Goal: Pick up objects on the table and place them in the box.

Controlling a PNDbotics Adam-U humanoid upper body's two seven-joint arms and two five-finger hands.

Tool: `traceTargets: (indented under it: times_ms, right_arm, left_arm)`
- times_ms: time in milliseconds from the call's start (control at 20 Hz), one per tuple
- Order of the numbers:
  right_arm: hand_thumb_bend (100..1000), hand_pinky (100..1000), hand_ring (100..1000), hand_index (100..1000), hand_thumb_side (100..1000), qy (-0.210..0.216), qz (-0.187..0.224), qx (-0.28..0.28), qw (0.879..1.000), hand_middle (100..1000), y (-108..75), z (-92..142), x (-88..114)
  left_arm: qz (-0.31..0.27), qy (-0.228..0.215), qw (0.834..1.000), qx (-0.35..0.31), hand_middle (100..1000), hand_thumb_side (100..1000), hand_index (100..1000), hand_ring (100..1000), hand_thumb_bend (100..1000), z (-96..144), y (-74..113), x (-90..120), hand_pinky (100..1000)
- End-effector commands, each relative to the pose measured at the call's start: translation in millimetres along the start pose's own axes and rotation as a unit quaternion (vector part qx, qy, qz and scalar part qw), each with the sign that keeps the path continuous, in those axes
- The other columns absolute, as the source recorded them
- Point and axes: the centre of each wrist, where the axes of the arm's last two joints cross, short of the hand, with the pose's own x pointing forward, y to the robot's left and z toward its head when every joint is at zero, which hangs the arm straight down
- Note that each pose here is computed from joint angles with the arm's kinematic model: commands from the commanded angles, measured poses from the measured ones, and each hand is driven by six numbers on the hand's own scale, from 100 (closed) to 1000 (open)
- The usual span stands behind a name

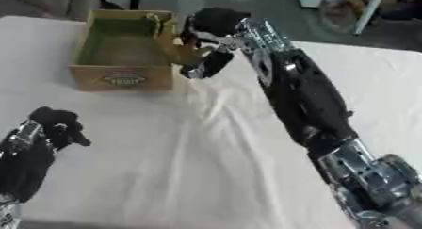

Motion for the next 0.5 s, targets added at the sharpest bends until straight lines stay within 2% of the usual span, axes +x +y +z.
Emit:
traceTargets:
  times_ms: [50,250,500]
  right_arm:
    - [100,119,223,282,496,0.005,0.015,-0.024,1.0,237,-29.1,0.4,-4.1]
    - [100,128,230,286,479,0.008,0.011,-0.025,1.0,241,-34.2,-11.5,1.3]
    - [100,142,243,293,462,0.011,0.003,-0.022,1.0,247,-30.7,-28.0,9.0]
  left_arm:
    - [-0.006,-0.006,1.0,-0.009,515,732,659,499,100,-0.9,-0.3,4.6,576]
    - [-0.002,-0.005,1.0,-0.014,515,732,659,499,100,-1.5,-2.3,3.9,576]
    - [0.003,-0.005,1.0,-0.023,515,733,658,499,100,-3.0,-5.7,3.9,576]
